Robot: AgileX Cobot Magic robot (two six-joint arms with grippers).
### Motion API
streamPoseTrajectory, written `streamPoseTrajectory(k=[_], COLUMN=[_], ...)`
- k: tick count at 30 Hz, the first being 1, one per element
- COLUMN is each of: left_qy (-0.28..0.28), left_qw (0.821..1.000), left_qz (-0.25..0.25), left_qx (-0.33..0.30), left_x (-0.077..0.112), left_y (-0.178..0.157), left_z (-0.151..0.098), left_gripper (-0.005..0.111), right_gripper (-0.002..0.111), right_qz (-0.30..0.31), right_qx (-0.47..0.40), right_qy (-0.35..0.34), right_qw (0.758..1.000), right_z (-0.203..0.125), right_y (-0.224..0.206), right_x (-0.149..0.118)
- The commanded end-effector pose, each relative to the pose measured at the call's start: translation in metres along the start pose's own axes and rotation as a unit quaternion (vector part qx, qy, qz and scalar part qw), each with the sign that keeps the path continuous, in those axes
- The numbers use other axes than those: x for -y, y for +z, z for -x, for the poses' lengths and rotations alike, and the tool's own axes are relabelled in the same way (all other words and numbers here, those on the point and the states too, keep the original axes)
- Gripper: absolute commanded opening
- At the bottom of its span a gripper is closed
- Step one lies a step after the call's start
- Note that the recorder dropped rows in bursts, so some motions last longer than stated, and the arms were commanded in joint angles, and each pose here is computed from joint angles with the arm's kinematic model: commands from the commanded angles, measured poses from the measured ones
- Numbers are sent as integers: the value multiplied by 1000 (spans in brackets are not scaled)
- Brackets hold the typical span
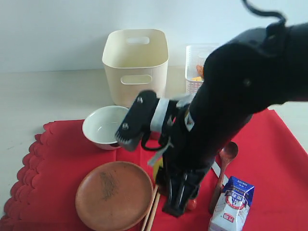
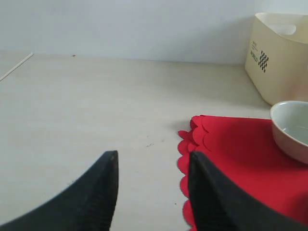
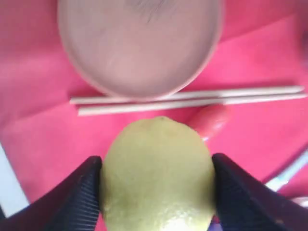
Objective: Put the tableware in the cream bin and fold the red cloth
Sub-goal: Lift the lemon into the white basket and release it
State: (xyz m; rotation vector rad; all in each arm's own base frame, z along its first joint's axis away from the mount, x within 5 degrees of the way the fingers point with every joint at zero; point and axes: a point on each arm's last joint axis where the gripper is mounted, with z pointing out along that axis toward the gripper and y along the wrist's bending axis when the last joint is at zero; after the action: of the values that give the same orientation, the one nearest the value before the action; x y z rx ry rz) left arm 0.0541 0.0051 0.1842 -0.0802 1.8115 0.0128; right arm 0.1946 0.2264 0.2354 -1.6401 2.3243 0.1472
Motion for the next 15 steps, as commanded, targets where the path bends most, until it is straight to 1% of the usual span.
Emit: streamPoseTrajectory(k=[1, 4, 9, 15], left_qy=[-3, -3, -3, -3], left_qw=[1000, 1000, 1000, 1000], left_qz=[0, 0, 0, 0], left_qx=[6, 6, 6, 6], left_x=[0, 0, 0, 0], left_y=[0, 0, 0, 0], left_z=[0, 0, 0, 0], left_gripper=[45, 45, 45, 45], right_gripper=[0, 0, 0, 0], right_qz=[-55, -82, -129, -165], right_qx=[73, 97, 144, 151], right_qy=[42, 72, 134, 196], right_qw=[995, 989, 972, 955], right_z=[6, 6, 3, -2], right_y=[-41, -58, -78, -82], right_x=[26, 47, 88, 139])
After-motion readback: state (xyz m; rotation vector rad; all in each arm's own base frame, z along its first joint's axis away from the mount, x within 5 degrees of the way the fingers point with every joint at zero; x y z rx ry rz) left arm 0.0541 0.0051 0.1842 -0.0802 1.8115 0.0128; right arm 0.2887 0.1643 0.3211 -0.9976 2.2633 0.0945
